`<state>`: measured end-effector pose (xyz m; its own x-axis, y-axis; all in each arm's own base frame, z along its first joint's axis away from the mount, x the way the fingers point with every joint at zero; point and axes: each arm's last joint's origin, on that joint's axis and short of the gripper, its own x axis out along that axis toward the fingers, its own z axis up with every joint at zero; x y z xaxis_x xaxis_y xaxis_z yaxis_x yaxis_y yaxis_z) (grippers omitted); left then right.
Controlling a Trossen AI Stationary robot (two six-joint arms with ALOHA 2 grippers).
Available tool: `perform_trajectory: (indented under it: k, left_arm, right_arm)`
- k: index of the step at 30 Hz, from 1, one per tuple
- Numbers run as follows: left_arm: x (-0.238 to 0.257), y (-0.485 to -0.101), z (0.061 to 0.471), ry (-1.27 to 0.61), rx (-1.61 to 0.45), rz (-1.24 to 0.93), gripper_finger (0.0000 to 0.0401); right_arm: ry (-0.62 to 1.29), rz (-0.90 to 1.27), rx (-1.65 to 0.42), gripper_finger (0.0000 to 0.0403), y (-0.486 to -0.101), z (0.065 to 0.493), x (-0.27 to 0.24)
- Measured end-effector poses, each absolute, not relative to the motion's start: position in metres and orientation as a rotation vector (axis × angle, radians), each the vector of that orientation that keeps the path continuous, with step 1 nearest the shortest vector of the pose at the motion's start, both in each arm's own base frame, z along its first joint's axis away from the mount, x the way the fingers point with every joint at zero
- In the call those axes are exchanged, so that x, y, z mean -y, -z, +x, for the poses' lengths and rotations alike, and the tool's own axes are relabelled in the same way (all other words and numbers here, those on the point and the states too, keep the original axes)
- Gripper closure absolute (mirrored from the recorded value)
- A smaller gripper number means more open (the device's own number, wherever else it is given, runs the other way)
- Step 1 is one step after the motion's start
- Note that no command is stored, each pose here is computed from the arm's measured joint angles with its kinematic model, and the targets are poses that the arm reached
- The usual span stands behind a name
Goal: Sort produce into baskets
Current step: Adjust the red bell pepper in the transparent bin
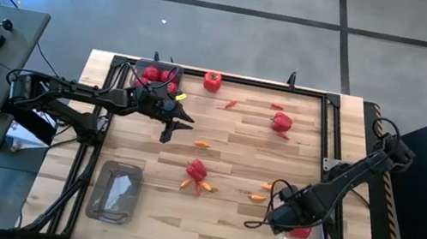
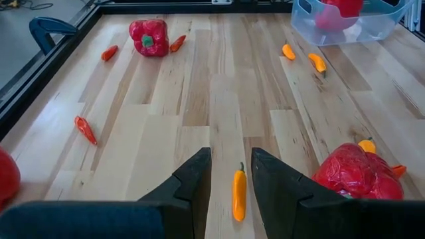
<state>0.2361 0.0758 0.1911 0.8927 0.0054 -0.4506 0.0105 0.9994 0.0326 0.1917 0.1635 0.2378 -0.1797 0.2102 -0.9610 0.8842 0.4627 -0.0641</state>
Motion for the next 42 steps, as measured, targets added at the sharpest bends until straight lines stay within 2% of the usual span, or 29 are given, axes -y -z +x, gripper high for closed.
perform_trajectory:
  k: [4,8,10,12,18,20,25,31,42]
  left_arm:
    - [-0.076,-0.191,0.236,0.003,-0.468,0.034,0.0308]
    - [-0.076,-0.191,0.236,0.003,-0.467,0.034,0.0308]
    - [-0.076,-0.191,0.236,0.003,-0.469,0.034,0.0308]
    - [-0.076,-0.191,0.236,0.003,-0.474,0.032,0.0308]
    - [-0.076,-0.189,0.235,0.005,-0.486,0.027,0.0308]
    - [-0.076,-0.189,0.235,0.005,-0.486,0.027,0.0308]
    - [-0.075,-0.189,0.235,0.005,-0.486,0.027,0.0308]
    - [-0.075,-0.189,0.235,0.005,-0.486,0.028,0.0308]
    - [-0.076,-0.189,0.235,0.005,-0.486,0.028,0.0308]
  right_arm:
    - [0.949,1.055,-1.631,0.0173,-0.238,0.194,-0.159]
    - [0.974,1.094,-1.616,0.0163,-0.238,0.197,-0.157]
    - [0.93,1.094,-1.616,0.0177,-0.238,0.199,-0.158]
    - [0.872,1.089,-1.61,0.0207,-0.238,0.201,-0.16]
    - [0.65,1.037,-1.595,0.0366,-0.239,0.206,-0.17]
    - [0.591,1.005,-1.602,0.0392,-0.239,0.205,-0.174]
    - [0.571,0.919,-1.704,0.0378,-0.229,0.199,-0.184]
    - [0.563,0.83,-1.78,0.04,-0.213,0.2,-0.192]
    - [0.742,0.679,-1.859,0.0402,-0.204,0.191,-0.183]
